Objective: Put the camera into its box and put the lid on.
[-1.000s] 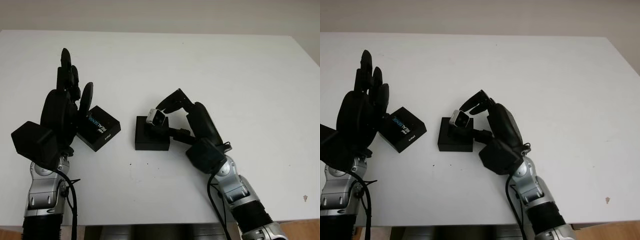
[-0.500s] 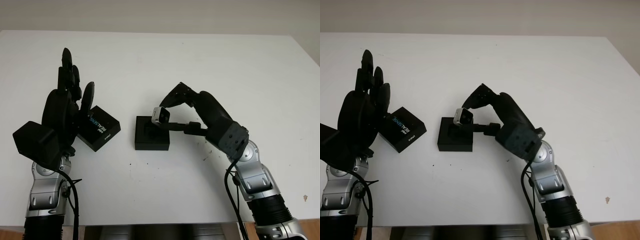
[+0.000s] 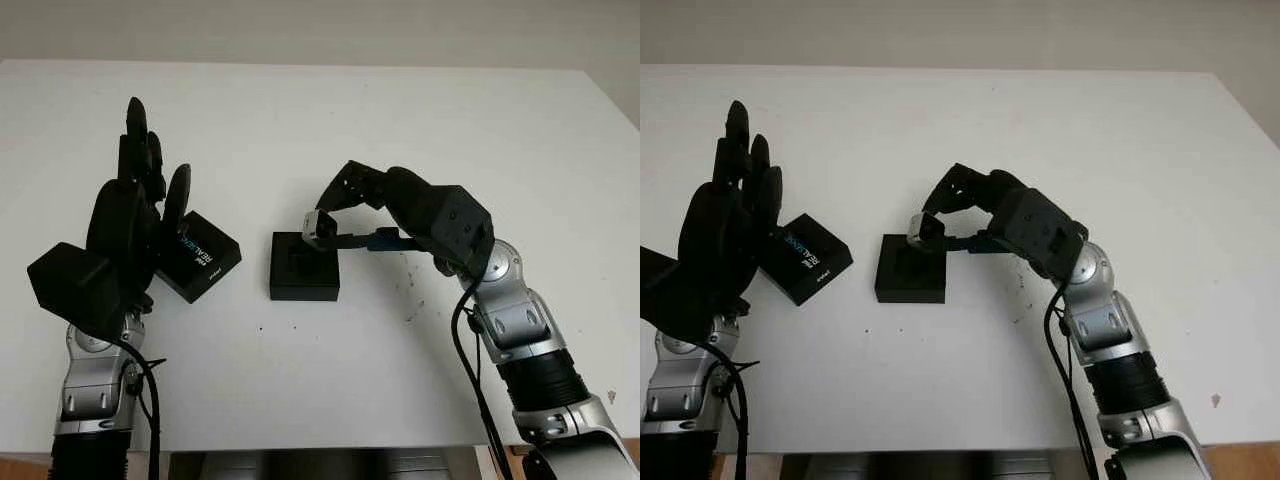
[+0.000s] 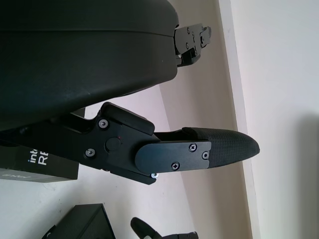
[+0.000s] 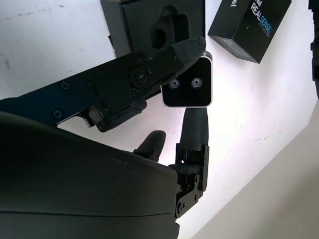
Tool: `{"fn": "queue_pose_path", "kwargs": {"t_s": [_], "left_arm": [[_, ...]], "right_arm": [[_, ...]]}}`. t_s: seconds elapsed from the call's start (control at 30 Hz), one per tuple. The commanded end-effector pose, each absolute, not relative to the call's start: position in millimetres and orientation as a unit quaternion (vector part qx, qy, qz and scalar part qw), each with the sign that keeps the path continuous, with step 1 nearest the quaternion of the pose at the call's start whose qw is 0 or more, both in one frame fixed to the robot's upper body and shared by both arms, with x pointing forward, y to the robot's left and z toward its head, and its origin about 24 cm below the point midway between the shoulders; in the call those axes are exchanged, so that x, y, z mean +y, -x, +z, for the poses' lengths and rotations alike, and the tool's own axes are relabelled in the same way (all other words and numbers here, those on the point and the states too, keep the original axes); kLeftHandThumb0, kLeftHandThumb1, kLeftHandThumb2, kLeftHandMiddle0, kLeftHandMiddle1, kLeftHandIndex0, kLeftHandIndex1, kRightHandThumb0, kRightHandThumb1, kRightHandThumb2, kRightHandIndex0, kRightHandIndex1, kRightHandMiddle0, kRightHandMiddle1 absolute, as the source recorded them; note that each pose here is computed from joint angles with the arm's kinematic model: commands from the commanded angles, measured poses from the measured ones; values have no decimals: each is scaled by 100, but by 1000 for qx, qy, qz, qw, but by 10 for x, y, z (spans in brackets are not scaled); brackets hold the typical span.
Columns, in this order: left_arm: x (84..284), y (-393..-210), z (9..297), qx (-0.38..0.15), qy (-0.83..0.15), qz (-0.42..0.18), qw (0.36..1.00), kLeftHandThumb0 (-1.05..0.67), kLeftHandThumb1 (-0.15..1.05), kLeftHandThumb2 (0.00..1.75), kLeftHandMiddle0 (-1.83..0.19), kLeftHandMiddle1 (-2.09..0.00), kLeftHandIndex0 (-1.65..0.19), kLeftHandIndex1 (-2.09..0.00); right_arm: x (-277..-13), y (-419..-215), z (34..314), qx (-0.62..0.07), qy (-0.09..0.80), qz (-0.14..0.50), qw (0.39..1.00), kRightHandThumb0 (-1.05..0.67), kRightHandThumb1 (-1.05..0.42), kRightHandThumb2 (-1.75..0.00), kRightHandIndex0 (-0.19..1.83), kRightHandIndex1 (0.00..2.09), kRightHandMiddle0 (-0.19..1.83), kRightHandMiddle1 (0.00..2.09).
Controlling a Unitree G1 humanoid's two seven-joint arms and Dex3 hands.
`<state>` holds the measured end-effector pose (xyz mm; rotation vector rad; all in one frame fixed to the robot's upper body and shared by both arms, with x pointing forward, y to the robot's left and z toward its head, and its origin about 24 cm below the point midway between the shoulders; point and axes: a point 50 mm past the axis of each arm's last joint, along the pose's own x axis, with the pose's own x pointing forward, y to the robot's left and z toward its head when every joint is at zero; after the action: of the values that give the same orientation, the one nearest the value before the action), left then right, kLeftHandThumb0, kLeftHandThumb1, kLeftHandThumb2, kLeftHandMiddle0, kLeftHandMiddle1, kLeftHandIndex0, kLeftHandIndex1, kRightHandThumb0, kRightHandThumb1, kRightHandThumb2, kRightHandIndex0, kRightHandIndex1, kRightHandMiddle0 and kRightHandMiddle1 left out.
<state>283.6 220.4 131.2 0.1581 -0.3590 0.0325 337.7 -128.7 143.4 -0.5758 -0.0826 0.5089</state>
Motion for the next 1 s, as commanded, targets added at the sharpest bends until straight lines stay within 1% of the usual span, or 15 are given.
{"fn": "queue_pose_path", "kwargs": {"t_s": [0.0, 0.3, 0.7, 0.97], "left_arm": [[2194, -2794, 1315, -180, -84, 19, 980, -83, 105, 47, 19, -4, 19, -4], [2170, -2793, 1305, -179, -78, 21, 981, -84, 105, 48, 19, -5, 19, -5], [2163, -2813, 1304, -177, -79, 20, 981, -84, 105, 48, 19, -4, 19, -4], [2158, -2795, 1297, -177, -79, 25, 981, -83, 105, 49, 19, -5, 18, -5]], "right_arm": [[-1232, -3395, 1498, -43, 274, 256, 926, -48, -96, -5, 16, 83, 36, 167], [-1200, -3375, 1530, -9, 259, 275, 926, -49, -95, -5, 16, 79, 40, 167], [-1209, -3339, 1605, 3, 268, 298, 916, -50, -95, -6, 15, 77, 36, 167], [-1221, -3342, 1585, 1, 280, 299, 912, -50, -95, -5, 15, 78, 35, 168]]}}
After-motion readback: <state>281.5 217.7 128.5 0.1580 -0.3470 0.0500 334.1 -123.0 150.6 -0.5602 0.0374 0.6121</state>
